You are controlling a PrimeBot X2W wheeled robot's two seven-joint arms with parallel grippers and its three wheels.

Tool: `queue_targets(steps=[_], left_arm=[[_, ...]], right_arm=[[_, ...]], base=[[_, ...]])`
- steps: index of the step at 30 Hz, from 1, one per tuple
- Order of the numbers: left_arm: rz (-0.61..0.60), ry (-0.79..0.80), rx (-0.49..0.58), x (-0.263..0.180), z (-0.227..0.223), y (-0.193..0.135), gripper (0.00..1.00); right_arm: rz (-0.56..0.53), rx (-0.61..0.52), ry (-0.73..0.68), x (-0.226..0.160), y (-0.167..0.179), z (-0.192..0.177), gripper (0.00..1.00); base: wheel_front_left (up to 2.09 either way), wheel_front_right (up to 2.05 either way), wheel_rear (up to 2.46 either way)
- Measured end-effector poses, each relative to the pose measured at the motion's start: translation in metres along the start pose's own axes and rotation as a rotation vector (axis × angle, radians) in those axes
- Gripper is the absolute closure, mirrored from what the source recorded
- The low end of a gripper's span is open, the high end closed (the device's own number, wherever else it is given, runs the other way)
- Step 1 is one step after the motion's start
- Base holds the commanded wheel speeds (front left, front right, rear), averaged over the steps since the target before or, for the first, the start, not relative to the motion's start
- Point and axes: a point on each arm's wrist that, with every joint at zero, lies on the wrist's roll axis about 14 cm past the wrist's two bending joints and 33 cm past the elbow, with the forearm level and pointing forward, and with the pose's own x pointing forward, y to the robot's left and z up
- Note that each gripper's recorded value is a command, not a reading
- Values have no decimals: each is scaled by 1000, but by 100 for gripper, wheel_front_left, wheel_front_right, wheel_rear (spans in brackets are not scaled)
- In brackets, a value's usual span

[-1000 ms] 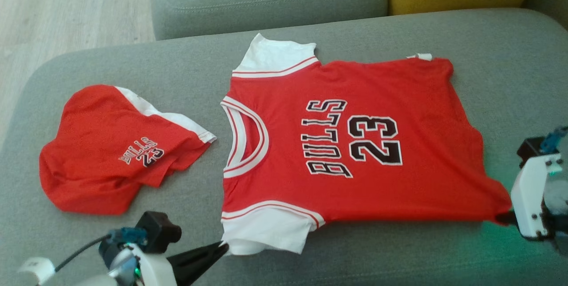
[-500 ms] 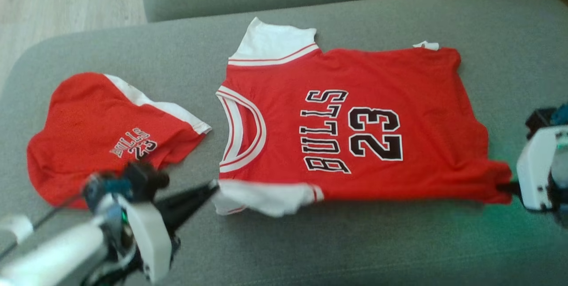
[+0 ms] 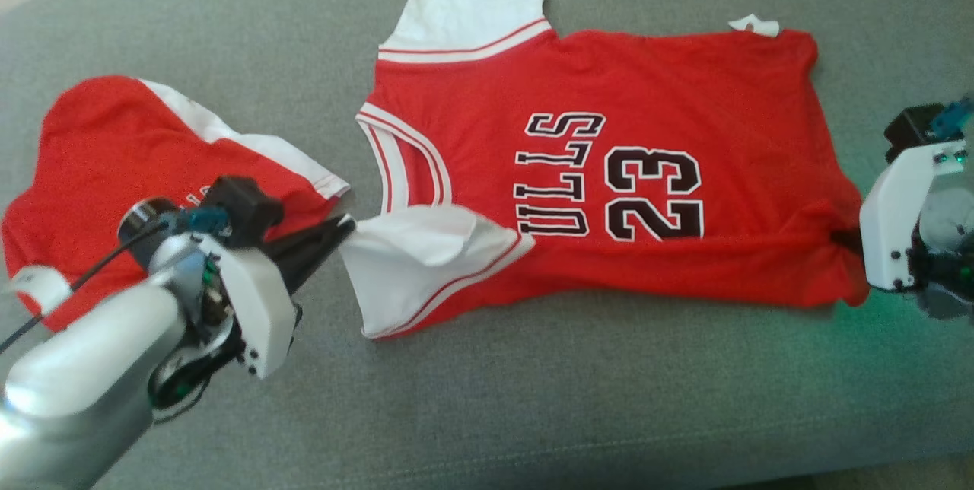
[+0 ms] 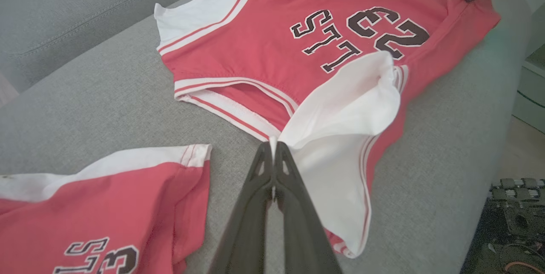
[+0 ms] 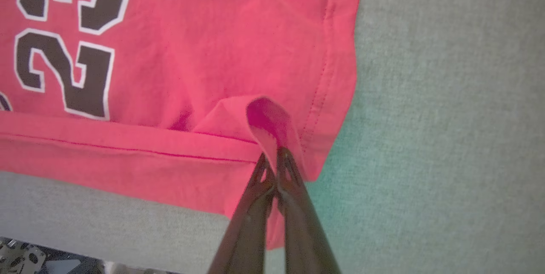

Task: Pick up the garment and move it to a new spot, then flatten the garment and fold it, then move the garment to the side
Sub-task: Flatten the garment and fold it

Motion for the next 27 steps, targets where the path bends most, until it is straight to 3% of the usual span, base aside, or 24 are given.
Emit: queue_targets(steps=[9,19,20,21,22,27], left_arm=[[-24,10,55,32,2,12,100],[8,-35,76,50,12,28,100],[13,-33,76,51,12,30,74],[21,-32,76,52,11,32,8],[27,-26,74,53,9,34,0],[63,-39,57,54,10,39,0]], right_arm=[[-82,-3,-94,10,-18,28,100],[-88,8,-137,18,-16,38,100],[-89,11,-135,19,-16,38,80],[-92,12,-139,19,-17,38,5],[-93,13,-146,19,-17,39,0],[-88,43,-215,15,-17,48,0]], base=[[0,0,0],[0,0,0],[0,0,0],[0,0,0],[0,0,0],[0,0,0]])
